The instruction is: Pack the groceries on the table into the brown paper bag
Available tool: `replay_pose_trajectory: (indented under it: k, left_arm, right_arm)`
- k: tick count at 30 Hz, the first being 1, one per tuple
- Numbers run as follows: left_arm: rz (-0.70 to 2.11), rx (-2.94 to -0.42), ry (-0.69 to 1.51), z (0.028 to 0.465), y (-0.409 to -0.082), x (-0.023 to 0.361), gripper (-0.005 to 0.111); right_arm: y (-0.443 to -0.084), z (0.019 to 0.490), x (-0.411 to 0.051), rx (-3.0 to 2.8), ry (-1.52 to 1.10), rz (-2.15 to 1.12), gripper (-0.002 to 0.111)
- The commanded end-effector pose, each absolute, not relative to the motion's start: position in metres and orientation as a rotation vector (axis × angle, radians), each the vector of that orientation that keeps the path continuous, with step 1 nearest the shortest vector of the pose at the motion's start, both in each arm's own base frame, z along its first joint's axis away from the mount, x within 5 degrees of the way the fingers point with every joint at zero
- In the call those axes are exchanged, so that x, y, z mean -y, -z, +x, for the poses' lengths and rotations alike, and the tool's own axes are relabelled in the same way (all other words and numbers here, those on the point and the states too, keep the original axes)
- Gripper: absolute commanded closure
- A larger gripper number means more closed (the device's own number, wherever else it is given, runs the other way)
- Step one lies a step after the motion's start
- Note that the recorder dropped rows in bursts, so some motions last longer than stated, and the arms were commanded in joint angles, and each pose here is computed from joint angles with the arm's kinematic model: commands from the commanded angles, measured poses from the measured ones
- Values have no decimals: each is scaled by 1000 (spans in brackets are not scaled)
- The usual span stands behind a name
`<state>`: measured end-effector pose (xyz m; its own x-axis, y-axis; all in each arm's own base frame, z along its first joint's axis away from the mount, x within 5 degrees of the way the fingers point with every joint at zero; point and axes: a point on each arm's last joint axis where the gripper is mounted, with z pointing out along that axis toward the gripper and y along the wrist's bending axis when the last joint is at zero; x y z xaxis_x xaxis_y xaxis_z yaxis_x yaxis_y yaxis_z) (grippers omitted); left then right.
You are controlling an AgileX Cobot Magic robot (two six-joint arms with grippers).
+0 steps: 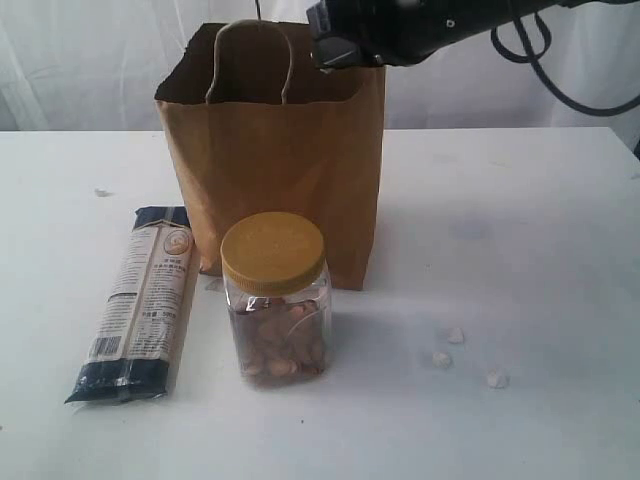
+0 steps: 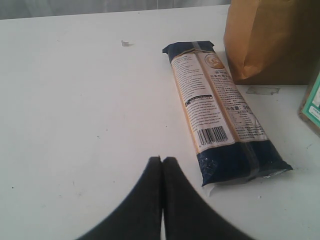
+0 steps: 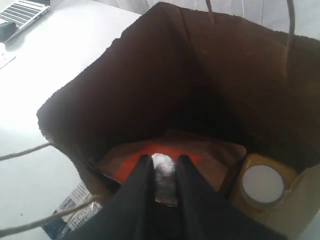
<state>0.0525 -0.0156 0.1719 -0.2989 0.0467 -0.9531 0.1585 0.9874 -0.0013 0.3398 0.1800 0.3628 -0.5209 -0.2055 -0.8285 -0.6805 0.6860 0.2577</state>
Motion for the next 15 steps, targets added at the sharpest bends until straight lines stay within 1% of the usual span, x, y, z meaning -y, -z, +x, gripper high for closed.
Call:
replay_pose_trajectory:
  k: [1, 7, 8, 15]
  left_arm:
    - [138, -1873, 119, 52, -171, 16, 107]
    - [138, -1873, 119, 52, -171, 16, 107]
    - [138, -1873, 119, 52, -171, 16, 107]
    - [138, -1873, 119, 52, -171, 16, 107]
  right_arm:
    - [-367, 341, -179, -2051, -716, -666, 104]
    - [-369, 344, -178, -2025, -692, -631, 85]
    - [-370, 345, -178, -2020, -689, -626, 83]
    - [-378, 339, -175, -2003, -666, -647, 85]
